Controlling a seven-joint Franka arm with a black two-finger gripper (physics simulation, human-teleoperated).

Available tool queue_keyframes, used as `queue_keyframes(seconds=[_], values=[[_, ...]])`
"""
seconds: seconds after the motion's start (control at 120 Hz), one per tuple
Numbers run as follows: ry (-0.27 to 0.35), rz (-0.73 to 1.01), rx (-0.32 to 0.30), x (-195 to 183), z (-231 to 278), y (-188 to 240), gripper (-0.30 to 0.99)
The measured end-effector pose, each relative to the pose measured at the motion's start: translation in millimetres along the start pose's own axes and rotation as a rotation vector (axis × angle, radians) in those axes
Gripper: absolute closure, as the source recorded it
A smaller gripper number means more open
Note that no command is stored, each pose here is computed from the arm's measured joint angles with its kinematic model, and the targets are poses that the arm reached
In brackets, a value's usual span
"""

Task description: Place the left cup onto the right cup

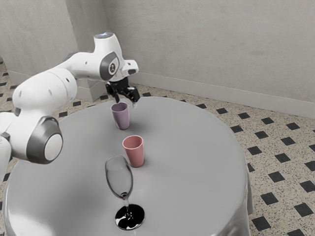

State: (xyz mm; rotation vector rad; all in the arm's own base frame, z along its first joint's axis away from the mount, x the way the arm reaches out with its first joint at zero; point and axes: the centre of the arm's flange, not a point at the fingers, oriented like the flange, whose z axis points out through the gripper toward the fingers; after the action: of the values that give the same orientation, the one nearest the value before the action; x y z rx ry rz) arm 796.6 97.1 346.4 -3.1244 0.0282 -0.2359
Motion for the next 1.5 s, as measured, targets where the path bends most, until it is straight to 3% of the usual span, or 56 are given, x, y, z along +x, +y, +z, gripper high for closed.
queue_keyframes(seconds=[0.308, 0.517, 0.717, 1.125, 1.308, 1.5], values=[[-0.007, -0.016, -0.004, -4.0, 36.4, -12.7, 0.01], [-0.008, -0.019, -0.007, -4.5, 37.7, -13.5, 0.5], [-0.025, -0.022, -0.008, -7.4, 42.4, -14.6, 0.7], [-0.049, -0.027, -0.002, -11.6, 4.8, -19.7, 0.76], [-0.103, -0.044, -0.043, -47.0, -49.8, -15.0, 0.76], [-0.107, 0.031, -0.052, -86.4, -122.4, 33.4, 0.76]])
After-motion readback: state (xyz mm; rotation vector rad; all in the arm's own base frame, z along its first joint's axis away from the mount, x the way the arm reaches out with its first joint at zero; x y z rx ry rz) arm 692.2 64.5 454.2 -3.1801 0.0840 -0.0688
